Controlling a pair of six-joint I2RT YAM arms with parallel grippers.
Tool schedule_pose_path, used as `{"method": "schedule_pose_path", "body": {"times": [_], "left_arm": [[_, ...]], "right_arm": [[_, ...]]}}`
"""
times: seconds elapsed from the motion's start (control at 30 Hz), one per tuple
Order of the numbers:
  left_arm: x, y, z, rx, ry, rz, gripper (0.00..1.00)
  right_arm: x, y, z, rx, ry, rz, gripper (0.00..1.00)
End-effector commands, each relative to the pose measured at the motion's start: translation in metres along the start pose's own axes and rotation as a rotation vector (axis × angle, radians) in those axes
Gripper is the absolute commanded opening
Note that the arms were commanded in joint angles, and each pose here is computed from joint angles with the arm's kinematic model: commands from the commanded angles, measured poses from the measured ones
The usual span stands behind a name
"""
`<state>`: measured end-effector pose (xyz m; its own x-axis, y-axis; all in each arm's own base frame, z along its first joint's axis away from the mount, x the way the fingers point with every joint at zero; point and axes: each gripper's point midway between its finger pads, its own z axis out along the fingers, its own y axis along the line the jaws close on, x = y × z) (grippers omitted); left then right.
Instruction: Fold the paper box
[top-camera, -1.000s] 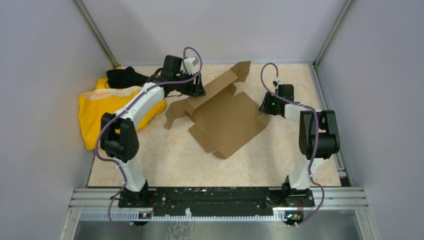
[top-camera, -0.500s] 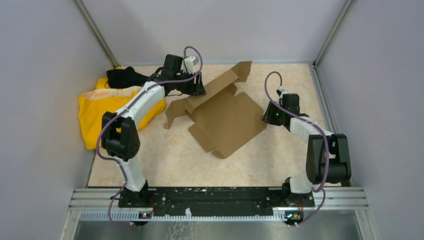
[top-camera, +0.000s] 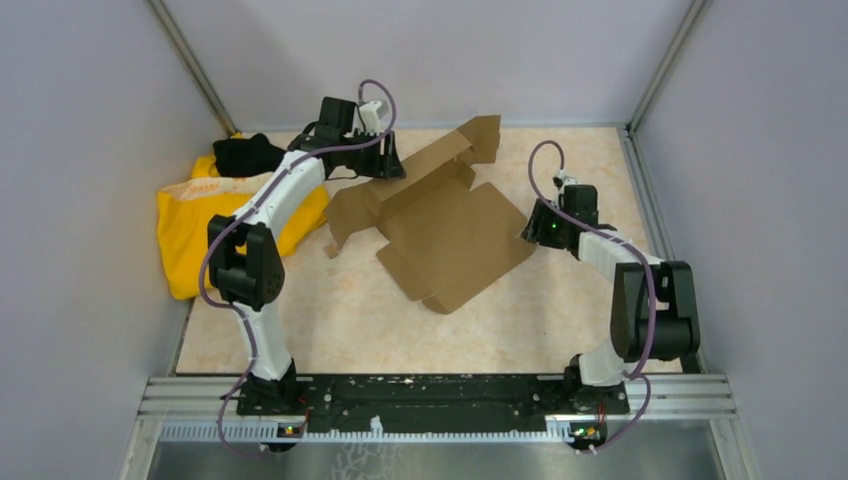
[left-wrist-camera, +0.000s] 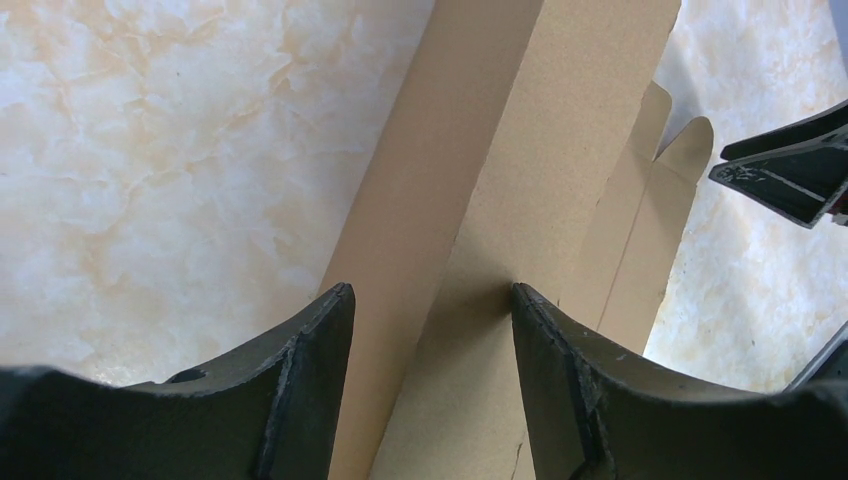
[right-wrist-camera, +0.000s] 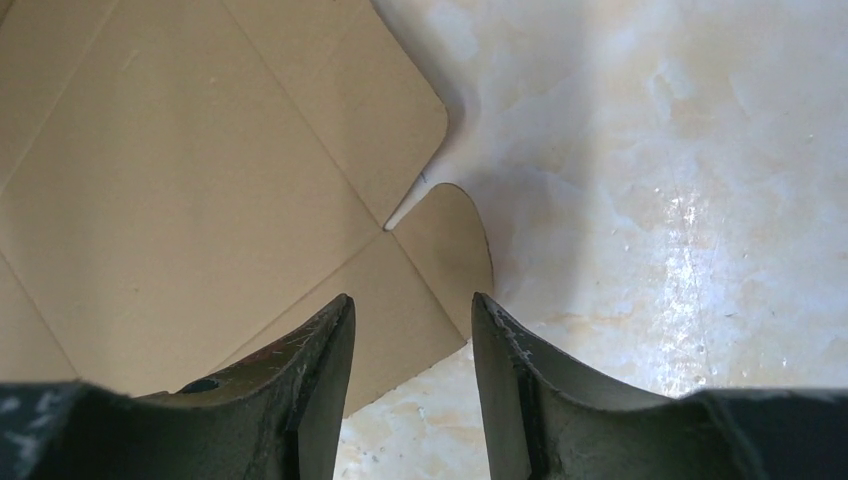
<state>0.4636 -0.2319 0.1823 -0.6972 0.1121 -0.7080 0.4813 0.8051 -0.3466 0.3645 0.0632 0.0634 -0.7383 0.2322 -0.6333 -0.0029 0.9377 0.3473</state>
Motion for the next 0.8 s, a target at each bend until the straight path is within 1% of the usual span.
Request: {"method": "schedule_pose_path", "body": {"times": [0.0,0.23,0.33,0.53,0.67,0.77], "left_arm": [[0.022,0.022,0.005,-0.021,0.089,-0.012,0.65],[0.022,0.024,0.006,-0.012,0.091,-0.016,0.65],[0.023,0.024,0.006,-0.010,0.094,-0.015,0.65],[0.024,0.024,0.009,-0.004,0.102,-0.017,0.65],[0.026,0.022,0.010,0.009,0.108,-0.022,0.65],[0.026,0.021,0.011,0.017,0.109,-0.022,0.65]], "right_arm": [[-0.026,-0.003,0.012,0.010,-0.089,-0.014,0.48],[-0.037,-0.006,0.014,0.031,-0.138,-0.017,0.50],[-0.037,-0.008,0.018,0.033,-0.130,-0.020,0.50],[-0.019,-0.004,0.029,-0.016,-0.079,0.006,0.45],[-0.002,-0.002,0.027,-0.038,-0.056,0.035,0.45],[0.010,-0.001,0.024,-0.050,-0.040,0.050,0.42]]}}
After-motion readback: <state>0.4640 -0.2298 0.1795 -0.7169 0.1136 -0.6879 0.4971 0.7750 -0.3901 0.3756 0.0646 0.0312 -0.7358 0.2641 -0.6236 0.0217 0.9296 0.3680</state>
